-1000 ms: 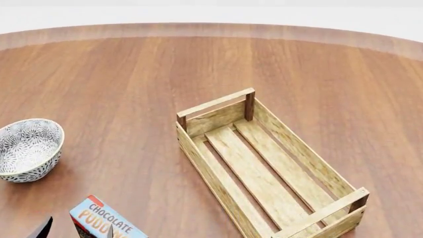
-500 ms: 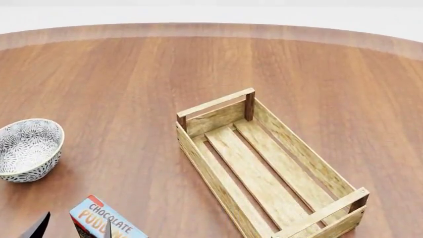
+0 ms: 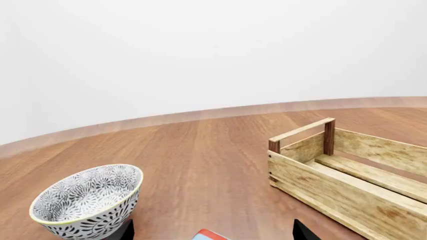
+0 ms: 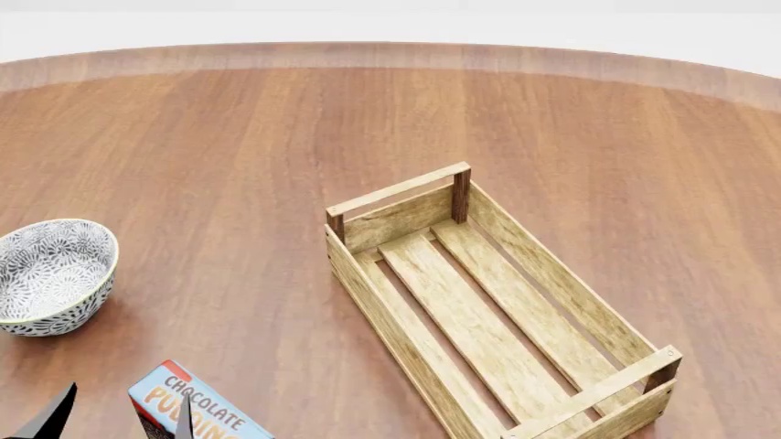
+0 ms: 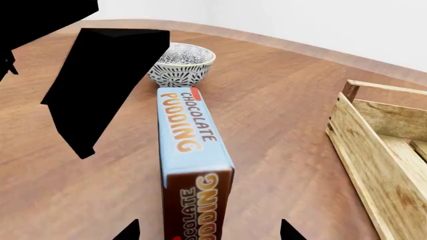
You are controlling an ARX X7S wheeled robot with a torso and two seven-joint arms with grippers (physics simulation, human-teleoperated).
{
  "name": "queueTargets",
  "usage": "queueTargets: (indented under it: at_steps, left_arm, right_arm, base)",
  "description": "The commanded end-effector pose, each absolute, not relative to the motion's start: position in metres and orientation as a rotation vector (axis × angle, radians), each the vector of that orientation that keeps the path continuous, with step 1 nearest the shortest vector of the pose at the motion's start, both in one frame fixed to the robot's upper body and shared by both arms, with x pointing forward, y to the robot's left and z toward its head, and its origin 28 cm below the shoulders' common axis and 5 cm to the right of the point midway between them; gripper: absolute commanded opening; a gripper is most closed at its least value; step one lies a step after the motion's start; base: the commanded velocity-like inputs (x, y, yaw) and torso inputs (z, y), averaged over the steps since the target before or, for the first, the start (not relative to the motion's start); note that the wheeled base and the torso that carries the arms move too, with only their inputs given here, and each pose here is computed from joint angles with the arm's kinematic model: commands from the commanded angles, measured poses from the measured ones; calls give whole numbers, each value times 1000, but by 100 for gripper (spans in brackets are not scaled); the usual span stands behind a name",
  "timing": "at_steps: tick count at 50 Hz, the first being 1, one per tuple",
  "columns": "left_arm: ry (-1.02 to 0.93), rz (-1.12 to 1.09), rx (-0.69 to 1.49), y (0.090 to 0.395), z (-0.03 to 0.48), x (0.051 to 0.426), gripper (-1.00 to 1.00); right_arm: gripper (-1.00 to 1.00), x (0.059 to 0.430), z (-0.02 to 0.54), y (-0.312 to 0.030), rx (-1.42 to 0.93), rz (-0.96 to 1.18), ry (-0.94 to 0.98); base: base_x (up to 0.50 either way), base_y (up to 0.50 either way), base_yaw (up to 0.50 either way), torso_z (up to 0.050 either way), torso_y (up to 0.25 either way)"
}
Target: Pick up the chocolate pudding and put it in the tray.
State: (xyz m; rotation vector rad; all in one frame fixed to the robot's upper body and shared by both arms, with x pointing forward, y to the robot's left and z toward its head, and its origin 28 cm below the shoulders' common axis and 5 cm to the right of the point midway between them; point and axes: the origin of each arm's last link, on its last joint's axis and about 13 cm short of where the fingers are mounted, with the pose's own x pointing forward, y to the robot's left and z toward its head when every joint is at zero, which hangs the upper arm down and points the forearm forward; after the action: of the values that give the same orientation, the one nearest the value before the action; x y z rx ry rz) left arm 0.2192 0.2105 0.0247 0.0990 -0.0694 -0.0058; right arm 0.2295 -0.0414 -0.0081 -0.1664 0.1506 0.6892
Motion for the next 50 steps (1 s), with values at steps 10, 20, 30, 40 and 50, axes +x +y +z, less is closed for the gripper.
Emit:
queueTargets:
  at_steps: [10,20,30,40,50]
  left_arm:
    - [-75,13,95,215,27,220,100]
    - [-78,13,93,215,28,220,100]
    - [-76,16,88,215,27,219,100]
    - [-76,19,80,216,26,220,100]
    - [-78,16,74,216,25,221,100]
  right_arm:
    - [100,242,-10,-36,-181,693,161]
    - [100,244,-10,-34,-191,695,161]
    - [100,249,-12,-32,-207,700,176]
    - [100,252,-14,-30,-222,702,184]
    - [100,252,-12,-26,-228,713,192]
  base:
    - [0,0,0,0,0]
    - [0,0,0,0,0]
    - [0,0,0,0,0]
    - [0,0,0,0,0]
    - [0,0,0,0,0]
